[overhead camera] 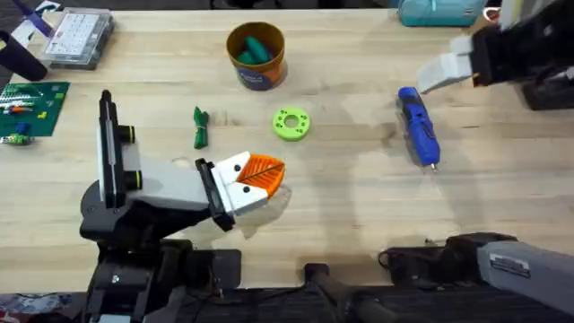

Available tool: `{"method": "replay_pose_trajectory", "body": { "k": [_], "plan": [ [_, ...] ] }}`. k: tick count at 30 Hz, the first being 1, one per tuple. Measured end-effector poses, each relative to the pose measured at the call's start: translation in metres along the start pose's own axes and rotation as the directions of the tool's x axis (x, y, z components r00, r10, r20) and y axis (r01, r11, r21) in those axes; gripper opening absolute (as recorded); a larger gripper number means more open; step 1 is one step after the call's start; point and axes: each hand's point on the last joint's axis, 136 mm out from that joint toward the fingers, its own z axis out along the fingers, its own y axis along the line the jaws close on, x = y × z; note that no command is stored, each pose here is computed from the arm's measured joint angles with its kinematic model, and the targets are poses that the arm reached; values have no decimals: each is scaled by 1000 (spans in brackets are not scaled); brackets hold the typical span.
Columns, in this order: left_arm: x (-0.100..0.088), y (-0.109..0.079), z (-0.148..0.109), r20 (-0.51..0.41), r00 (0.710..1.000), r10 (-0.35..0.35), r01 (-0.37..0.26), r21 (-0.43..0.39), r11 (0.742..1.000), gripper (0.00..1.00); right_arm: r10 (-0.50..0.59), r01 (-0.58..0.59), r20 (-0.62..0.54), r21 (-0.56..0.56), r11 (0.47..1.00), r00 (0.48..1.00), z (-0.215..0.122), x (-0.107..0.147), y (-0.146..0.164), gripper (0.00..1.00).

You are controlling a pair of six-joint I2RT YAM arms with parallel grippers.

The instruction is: Pick up the gripper from the table and insert it into the empty holder that is missing its gripper. Then pick up a screw, insert it into the mounting hole, and use the screwdriver to tighten it. Finally, clean up the table by picking up the vegetable and placing it into the bucket.

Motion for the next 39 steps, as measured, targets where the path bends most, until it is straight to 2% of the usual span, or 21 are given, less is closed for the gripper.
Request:
{"method": "replay_pose_trajectory", "body": {
  "k": [7, 14, 19, 28, 39],
  "plan": [
    [0, 0, 0, 0, 1000, 0, 0, 0, 1000, 9, 40, -38, -54, 32, 999, 998, 52, 2, -29, 983],
    [0, 0, 0, 0, 1000, 0, 0, 0, 1000, 9, -6, 9, -174, 16, 1000, 985, 103, 1, -38, 983],
    [0, 0, 0, 0, 1000, 0, 0, 0, 1000, 9, -18, 22, -206, 16, 1000, 978, 134, -4, -44, 983],
    [0, 0, 0, 0, 1000, 0, 0, 0, 1000, 9, 4, 2, -259, 24, 1000, 966, 170, -1, -55, 983],
    [0, 0, 0, 0, 1000, 0, 0, 0, 1000, 9, 7, 1, -303, 24, 1000, 953, 195, 5, -58, 983]
  ]
}}
